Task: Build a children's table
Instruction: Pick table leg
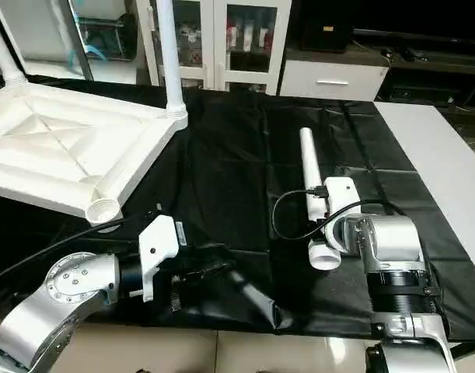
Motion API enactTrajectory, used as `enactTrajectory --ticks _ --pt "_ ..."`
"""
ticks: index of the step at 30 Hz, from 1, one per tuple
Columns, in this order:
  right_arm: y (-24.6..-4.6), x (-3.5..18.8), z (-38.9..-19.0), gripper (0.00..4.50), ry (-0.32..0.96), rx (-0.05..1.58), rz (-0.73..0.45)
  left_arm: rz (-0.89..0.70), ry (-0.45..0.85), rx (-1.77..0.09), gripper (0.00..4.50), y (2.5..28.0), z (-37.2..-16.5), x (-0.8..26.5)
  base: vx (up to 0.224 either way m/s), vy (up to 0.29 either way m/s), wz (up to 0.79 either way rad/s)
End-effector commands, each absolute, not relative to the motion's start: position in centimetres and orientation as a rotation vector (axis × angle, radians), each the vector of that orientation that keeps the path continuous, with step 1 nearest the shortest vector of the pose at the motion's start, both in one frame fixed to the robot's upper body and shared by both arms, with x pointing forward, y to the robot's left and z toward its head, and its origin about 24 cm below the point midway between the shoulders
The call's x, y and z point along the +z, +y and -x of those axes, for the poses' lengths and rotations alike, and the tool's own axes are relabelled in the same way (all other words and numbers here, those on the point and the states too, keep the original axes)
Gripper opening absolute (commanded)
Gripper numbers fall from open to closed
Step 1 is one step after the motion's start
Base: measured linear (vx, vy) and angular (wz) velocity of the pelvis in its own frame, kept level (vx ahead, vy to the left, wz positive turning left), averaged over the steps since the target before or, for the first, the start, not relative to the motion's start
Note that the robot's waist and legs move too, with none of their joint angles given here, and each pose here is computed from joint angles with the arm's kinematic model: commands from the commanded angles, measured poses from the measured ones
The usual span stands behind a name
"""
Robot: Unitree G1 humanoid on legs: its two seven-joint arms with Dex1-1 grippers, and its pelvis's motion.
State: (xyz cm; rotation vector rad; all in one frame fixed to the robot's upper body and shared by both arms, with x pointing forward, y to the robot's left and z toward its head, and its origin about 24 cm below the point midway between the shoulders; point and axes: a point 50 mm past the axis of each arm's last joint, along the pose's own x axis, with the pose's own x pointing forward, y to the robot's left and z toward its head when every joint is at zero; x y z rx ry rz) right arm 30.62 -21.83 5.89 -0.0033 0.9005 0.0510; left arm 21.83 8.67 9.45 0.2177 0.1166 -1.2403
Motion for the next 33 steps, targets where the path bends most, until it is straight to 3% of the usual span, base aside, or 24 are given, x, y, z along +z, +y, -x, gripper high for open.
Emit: enactTrajectory --ticks 1,10,11,13,14,15,16,18,19,25,33 --pt "-21.9 6.2 -30.9 2.88 0.899 0.045 -0.024 -0.229 0.095 -1.253 1.46 8.6 -21.7 10.1 0.000 0.000 0.00" --pt "-21.9 6.2 -30.6 2.15 0.884 0.052 -0.041 -0.188 0.092 -1.207 1.46 8.9 -22.2 10.3 0.000 0.000 0.00" --pt "-22.0 6.3 -30.7 2.09 0.867 0.054 -0.025 -0.170 0.082 -1.184 1.72 9.0 -22.6 10.5 0.000 0.000 0.00" --pt "-21.9 6.5 -30.7 1.97 0.838 0.061 -0.007 -0.136 0.071 -1.149 1.79 9.1 -23.1 10.8 0.000 0.000 0.00" --pt "-21.3 7.8 -31.1 1.94 0.706 0.129 -0.029 -0.081 0.064 -1.045 1.85 9.4 -24.4 11.2 0.000 0.000 0.00" --pt "-21.2 7.9 -31.1 1.93 0.698 0.134 -0.032 -0.077 0.065 -1.039 1.99 9.5 -24.5 11.2 0.000 0.000 0.00" --pt "-20.2 9.6 -31.2 1.92 0.549 0.237 -0.087 0.006 0.072 -0.956 2.14 9.6 -25.5 11.4 0.000 0.000 0.00" --pt "-19.7 10.2 -31.1 1.91 0.503 0.282 -0.100 0.059 0.062 -0.944 2.22 9.5 -25.7 11.7 0.000 0.000 0.00" --pt "-18.4 11.3 -30.3 1.91 0.378 0.442 -0.092 0.278 0.013 -0.939 2.21 8.7 -26.1 13.1 0.000 0.000 0.00" --pt "-16.5 12.2 -28.3 1.89 0.222 0.640 -0.163 0.520 0.036 -0.899 2.87 7.7 -27.5 14.2 0.000 0.000 0.00" --pt "-14.6 13.3 -26.7 1.89 0.106 0.803 -0.197 0.635 0.080 -0.850 3.45 7.5 -28.7 14.5 0.000 0.000 0.00"
